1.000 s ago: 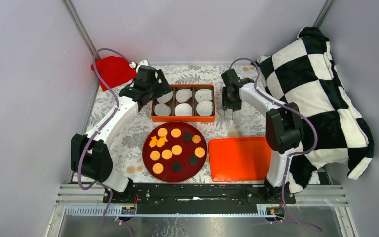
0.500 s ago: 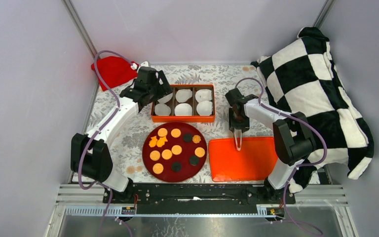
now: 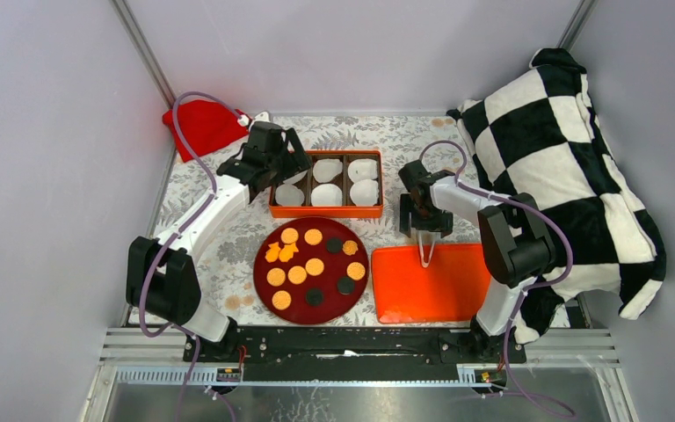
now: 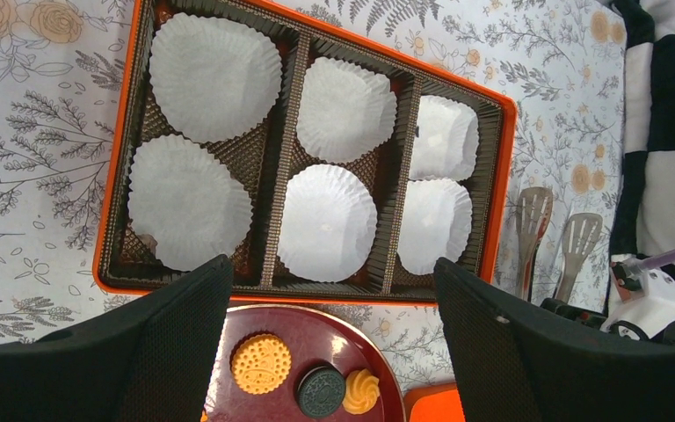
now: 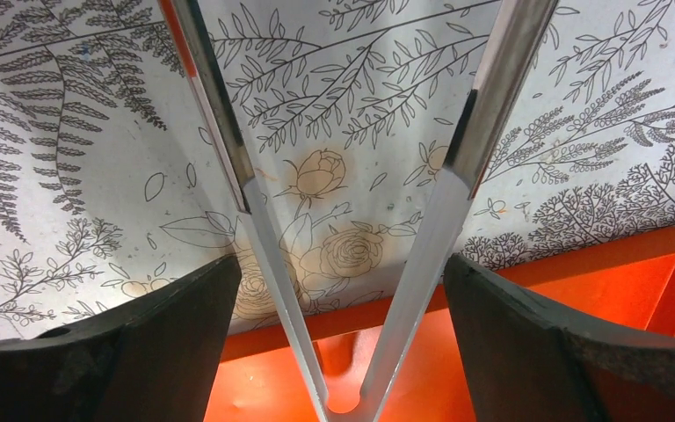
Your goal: Pack the cookies
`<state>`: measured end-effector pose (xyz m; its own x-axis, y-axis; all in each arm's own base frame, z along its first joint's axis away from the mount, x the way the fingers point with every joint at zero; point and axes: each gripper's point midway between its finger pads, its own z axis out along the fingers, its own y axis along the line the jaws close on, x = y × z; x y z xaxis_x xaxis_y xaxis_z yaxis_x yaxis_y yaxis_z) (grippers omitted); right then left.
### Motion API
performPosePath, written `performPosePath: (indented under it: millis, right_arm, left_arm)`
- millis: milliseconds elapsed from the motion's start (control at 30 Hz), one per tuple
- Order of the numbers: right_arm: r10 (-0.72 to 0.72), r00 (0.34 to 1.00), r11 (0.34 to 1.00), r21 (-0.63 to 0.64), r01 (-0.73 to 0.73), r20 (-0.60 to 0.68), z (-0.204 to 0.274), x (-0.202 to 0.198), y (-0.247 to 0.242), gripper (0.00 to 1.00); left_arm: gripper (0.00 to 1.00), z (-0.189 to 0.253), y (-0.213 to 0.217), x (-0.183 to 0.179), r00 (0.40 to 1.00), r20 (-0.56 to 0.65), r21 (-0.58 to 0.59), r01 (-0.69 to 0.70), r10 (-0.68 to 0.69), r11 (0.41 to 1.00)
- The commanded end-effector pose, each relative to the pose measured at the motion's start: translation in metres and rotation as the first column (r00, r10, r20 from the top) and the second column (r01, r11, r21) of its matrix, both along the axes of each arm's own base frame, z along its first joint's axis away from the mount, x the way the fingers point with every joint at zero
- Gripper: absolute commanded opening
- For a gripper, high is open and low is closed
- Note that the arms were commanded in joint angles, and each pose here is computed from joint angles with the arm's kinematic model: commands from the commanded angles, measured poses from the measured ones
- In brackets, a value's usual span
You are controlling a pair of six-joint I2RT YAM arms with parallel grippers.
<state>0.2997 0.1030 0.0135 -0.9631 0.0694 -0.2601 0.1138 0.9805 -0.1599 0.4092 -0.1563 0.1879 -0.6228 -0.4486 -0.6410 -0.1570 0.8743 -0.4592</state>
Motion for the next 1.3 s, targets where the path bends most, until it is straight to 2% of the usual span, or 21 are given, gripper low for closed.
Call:
performPosePath:
  millis: [0, 367, 500, 600, 667, 967, 1267]
  right_arm:
    - [-0.034, 0.999, 0.999, -0.024, 0.033, -0.017, -0.019, -0.002, -0.002, 0.95]
    - [-0.041, 0.993, 0.995, 0.086, 0.051, -0.113, -0.054, -0.035, 0.012, 0.8]
    - [-0.029, 0.995, 0.994, 0.106, 0.038, -0.093, -0.048, -0.028, 0.017, 0.68]
    - [-0.01, 0.998, 0.993, 0.115, 0.017, -0.062, -0.037, -0.017, 0.02, 0.52]
    - [0.001, 0.999, 0.994, 0.11, 0.004, -0.039, -0.026, -0.009, 0.021, 0.49]
    - [0.061, 0.99, 0.994, 0.087, -0.072, 0.125, 0.061, 0.03, 0.024, 0.5]
    - [0.105, 0.974, 0.992, 0.043, -0.116, 0.2, 0.127, 0.052, 0.025, 0.56]
  left_arm:
    - [0.88, 0.009, -0.003, 0.002, 0.999, 0.045, -0.013, 0.004, -0.004, 1.0]
    - [0.88, 0.003, -0.017, -0.001, 0.999, 0.034, -0.02, 0.03, -0.029, 0.999]
    - [0.88, 0.005, -0.023, 0.0, 0.998, 0.038, -0.023, 0.044, -0.043, 0.999]
    - [0.88, 0.009, -0.022, -0.001, 0.998, 0.047, -0.018, 0.04, -0.039, 0.999]
    - [0.88, 0.011, -0.02, -0.002, 0.998, 0.05, -0.011, 0.033, -0.032, 0.999]
    - [0.88, 0.031, -0.017, 0.0, 0.995, 0.093, -0.008, 0.022, -0.021, 1.0]
    - [0.88, 0.044, -0.018, -0.002, 0.992, 0.123, -0.027, 0.034, -0.03, 0.999]
